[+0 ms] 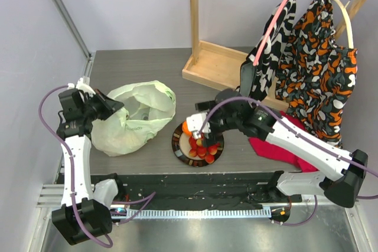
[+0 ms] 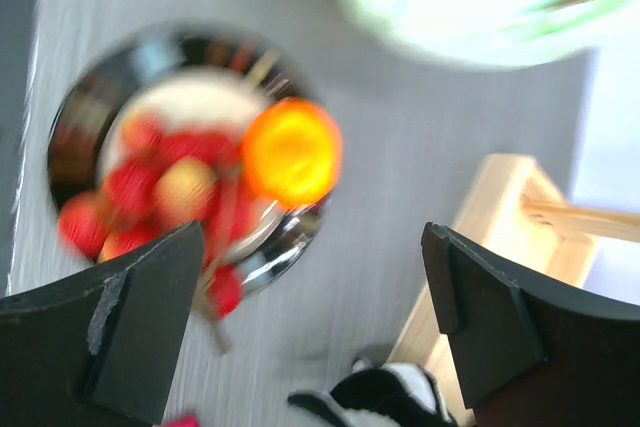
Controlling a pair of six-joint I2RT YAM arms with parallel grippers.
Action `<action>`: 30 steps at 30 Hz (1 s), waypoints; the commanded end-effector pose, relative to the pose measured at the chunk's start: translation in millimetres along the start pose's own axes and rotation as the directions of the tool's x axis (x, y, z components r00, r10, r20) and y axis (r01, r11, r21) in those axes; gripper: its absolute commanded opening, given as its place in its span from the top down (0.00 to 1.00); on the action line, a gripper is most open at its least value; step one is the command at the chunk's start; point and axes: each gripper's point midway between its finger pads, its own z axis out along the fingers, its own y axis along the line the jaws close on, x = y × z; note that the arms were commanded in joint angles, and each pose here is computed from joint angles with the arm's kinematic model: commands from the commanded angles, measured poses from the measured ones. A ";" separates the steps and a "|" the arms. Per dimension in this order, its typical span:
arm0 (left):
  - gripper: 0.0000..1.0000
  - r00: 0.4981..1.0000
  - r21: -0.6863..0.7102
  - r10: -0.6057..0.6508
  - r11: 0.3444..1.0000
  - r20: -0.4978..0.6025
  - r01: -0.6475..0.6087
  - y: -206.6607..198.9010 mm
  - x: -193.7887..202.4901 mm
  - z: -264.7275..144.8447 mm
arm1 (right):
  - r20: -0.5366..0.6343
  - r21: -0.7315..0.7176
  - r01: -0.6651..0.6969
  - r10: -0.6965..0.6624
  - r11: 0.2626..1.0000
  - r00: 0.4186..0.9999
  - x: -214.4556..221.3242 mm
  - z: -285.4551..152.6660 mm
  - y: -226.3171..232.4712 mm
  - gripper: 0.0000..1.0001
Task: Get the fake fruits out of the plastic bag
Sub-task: Place the fake fruit on the plate, then adjust the plastic bag at the center of the board.
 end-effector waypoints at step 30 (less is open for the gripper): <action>1.00 0.257 0.179 0.738 0.454 -0.623 -0.873 62.3 68.9 -162.4 | 0.216 -0.291 -0.381 0.448 0.878 0.867 -104.7 170.6 31.5 0.48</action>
